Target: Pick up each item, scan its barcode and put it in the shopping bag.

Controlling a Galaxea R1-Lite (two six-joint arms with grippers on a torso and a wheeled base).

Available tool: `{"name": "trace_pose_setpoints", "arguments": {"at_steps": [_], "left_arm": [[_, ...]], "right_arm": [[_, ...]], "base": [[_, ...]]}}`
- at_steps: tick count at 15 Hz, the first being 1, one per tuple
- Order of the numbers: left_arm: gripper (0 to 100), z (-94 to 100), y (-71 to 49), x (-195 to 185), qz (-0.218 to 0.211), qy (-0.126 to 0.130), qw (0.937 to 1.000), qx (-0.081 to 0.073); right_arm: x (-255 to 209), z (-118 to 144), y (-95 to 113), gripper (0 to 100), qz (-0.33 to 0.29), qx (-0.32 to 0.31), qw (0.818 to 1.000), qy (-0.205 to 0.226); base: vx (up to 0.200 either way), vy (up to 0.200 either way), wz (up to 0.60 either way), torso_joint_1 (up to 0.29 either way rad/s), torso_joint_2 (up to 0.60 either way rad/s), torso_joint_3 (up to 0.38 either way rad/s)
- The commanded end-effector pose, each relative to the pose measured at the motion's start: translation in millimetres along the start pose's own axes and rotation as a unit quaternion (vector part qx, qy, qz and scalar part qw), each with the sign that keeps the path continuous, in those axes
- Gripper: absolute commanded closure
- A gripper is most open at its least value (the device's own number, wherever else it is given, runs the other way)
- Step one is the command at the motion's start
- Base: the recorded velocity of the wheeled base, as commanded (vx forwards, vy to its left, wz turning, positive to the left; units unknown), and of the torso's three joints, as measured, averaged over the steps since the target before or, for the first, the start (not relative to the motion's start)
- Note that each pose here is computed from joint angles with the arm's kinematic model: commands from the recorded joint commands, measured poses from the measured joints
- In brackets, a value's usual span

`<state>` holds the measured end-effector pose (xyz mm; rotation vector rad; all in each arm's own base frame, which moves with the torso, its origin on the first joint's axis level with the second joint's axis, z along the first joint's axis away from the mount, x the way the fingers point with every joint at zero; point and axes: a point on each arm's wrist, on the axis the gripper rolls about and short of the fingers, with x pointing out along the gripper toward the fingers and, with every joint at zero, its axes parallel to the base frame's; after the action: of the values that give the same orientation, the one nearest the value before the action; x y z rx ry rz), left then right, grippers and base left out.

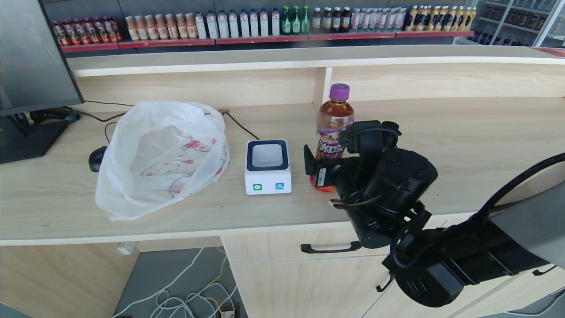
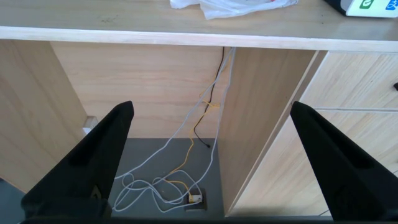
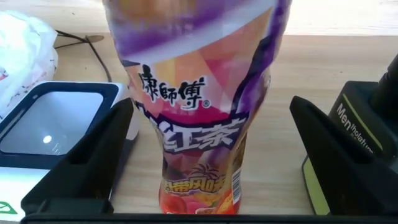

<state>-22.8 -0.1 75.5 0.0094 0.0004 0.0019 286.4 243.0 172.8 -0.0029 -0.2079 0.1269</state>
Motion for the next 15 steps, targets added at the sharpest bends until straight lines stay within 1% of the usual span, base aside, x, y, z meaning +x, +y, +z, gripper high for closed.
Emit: {"name": "trace_pose_setpoints", "arguments": {"at_steps": [1, 3, 9, 12, 15], "left_arm": [[0, 0.0, 0.0, 0, 0.000, 0.000, 1.0000, 0.000], [0, 0.0, 0.0, 0, 0.000, 0.000, 1.0000, 0.000], [0, 0.0, 0.0, 0, 0.000, 0.000, 1.0000, 0.000], [0, 0.0, 0.0, 0, 0.000, 0.000, 1.0000, 0.000], [0, 0.0, 0.0, 0, 0.000, 0.000, 1.0000, 0.000]], "right_arm": [[5, -3, -6, 0, -0.009, -0.004, 1.000, 0.001], [9, -5, -9, 0, -0.006, -0.007, 1.000, -0.001], [16, -7, -5, 0, -0.008, -0.007, 1.000, -0.009], [24, -6, -2, 0, -0.010, 0.000, 1.000, -0.021], [25, -9, -2, 0, -0.011, -0.003, 1.000, -0.018]], "base": [[0.000, 0.000, 0.00, 0.000, 0.00, 0.000], [0.000, 0.000, 0.00, 0.000, 0.00, 0.000], [0.000, 0.000, 0.00, 0.000, 0.00, 0.000], [0.000, 0.000, 0.00, 0.000, 0.00, 0.000], [0.000, 0.000, 0.00, 0.000, 0.00, 0.000]]}}
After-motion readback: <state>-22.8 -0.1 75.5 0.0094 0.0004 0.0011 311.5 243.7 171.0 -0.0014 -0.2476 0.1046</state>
